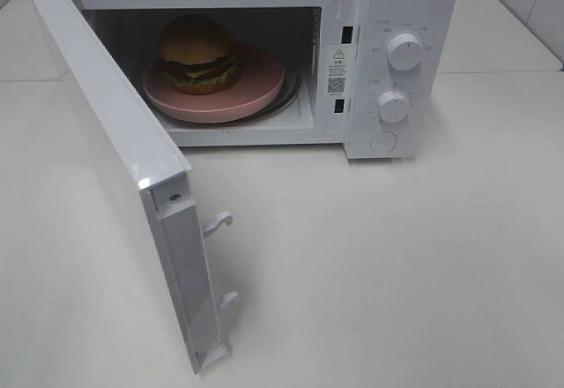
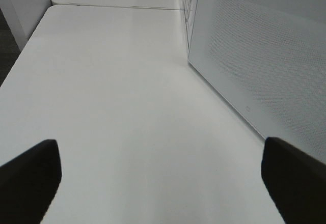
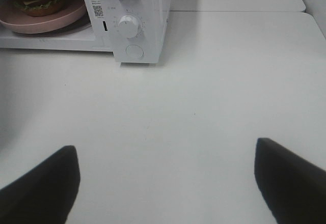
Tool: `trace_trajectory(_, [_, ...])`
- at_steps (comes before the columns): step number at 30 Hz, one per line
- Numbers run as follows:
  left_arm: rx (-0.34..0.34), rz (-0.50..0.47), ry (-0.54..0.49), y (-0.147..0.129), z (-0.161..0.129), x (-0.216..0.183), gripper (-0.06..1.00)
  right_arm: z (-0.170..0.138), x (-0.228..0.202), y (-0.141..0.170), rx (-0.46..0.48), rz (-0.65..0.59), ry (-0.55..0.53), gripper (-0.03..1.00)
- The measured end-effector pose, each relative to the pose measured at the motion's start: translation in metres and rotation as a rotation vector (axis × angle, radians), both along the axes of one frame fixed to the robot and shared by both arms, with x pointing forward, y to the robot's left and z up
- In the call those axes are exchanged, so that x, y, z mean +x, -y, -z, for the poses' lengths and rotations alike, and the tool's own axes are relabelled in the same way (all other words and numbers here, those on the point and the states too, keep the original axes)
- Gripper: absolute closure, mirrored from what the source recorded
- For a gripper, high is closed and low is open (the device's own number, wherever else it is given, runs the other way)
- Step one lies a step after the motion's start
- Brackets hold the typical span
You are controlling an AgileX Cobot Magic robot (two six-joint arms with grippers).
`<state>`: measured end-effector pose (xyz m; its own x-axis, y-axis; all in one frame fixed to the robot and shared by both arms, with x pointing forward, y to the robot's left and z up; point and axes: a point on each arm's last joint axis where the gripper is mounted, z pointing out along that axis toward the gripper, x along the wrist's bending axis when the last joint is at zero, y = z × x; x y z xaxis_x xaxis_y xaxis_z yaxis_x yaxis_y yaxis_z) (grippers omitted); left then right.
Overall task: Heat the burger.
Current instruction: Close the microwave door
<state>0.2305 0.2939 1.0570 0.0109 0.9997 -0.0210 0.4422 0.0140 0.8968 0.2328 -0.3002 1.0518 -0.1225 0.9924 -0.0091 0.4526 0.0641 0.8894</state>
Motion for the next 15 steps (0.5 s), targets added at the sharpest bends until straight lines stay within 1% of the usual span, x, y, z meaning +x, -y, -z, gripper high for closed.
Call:
trace_trajectory(2, [0.000,0.000,0.000,0.0000,0.0000,0.0000,-0.04,0.0000,0.0000,0.0000,0.000,0.000,0.000,0.15])
trace_trajectory(3, [0.000,0.000,0.000,0.0000,0.0000,0.0000,-0.04,0.0000,0.0000,0.0000,0.000,0.000,0.000,0.15])
trace_trajectory(4, [0.000,0.000,0.000,0.0000,0.0000,0.0000,-0.04,0.0000,0.0000,0.0000,0.000,0.000,0.000,0.22])
trace_trajectory(5, [0.000,0.000,0.000,0.0000,0.0000,0.0000,-0.04,0.0000,0.0000,0.0000,0.000,0.000,0.000,0.26])
trace_trajectory(6, [0.000,0.000,0.000,0.0000,0.0000,0.0000,-0.04,0.0000,0.0000,0.0000,0.000,0.000,0.000,0.26])
trace_trajectory(8, [0.000,0.000,0.000,0.0000,0.0000,0.0000,-0.04,0.0000,0.0000,0.0000,0.000,0.000,0.000,0.38])
trace_trajectory(11, [0.000,0.000,0.000,0.0000,0.0000,0.0000,-0.04,0.0000,0.0000,0.0000,0.000,0.000,0.000,0.41])
trace_trajectory(12, [0.000,0.000,0.000,0.0000,0.0000,0.0000,-0.04,0.0000,0.0000,0.0000,0.000,0.000,0.000,0.45])
trace_trajectory(13, [0.000,0.000,0.000,0.0000,0.0000,0.0000,-0.04,0.0000,0.0000,0.0000,0.000,0.000,0.000,0.48])
trace_trajectory(14, [0.000,0.000,0.000,0.0000,0.0000,0.0000,-0.04,0.0000,0.0000,0.0000,0.000,0.000,0.000,0.48])
trace_trajectory(15, [0.000,0.000,0.000,0.0000,0.0000,0.0000,-0.04,0.0000,0.0000,0.0000,0.000,0.000,0.000,0.51])
